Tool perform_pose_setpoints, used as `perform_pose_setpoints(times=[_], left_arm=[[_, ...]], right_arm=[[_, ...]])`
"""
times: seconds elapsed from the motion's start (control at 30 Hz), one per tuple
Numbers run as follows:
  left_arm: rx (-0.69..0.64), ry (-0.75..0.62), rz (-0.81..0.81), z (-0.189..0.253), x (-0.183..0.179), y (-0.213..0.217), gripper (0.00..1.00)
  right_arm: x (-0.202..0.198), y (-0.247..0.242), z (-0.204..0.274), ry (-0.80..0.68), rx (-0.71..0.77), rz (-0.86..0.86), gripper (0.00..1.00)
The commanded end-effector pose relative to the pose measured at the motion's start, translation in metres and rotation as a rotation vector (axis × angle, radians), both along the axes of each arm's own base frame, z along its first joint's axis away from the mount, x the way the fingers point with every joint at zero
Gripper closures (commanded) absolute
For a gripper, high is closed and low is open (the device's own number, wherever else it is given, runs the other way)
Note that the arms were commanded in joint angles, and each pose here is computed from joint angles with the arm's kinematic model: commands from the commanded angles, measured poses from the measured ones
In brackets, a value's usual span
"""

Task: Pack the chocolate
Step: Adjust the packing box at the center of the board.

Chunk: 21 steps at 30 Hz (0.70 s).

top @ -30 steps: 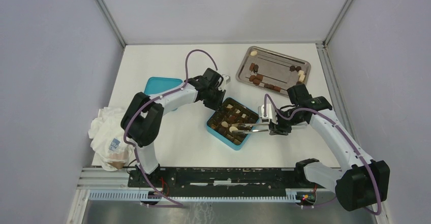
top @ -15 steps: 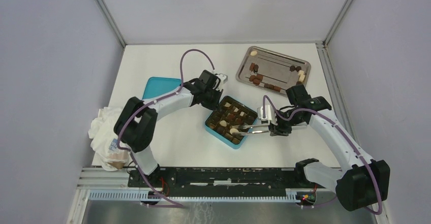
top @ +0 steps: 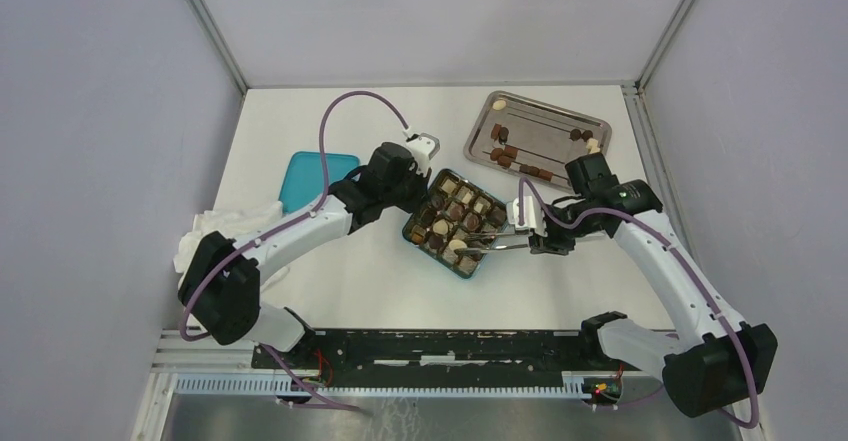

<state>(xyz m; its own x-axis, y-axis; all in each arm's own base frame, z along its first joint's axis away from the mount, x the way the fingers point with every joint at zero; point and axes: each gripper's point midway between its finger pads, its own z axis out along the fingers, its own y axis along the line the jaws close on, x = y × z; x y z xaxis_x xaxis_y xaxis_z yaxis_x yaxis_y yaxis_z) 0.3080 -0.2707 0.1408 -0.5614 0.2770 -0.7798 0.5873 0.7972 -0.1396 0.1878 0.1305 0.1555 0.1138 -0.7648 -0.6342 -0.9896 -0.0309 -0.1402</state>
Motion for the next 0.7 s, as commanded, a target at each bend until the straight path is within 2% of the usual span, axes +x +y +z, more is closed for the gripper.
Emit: perform_pose_setpoints(times=[0.0,0.5,0.67], left_arm=[[-0.095,-0.175,-0.018,0.048,0.013,-0.011,0.98],[-0.068,-0.114,-0.035,0.035,0.012,-0.017,0.98],[-0.067,-0.107,-0.04,0.034,0.012,-0.018,0.98]], right_arm=[[0.005,0.006,0.021,-0.069,0.016,0.02,1.0],[0.008,0.025,-0.008,-0.06,-0.069,0.021,0.99],[0.008,0.028,-0.014,-0.053,-0.093,0.021,0.95]])
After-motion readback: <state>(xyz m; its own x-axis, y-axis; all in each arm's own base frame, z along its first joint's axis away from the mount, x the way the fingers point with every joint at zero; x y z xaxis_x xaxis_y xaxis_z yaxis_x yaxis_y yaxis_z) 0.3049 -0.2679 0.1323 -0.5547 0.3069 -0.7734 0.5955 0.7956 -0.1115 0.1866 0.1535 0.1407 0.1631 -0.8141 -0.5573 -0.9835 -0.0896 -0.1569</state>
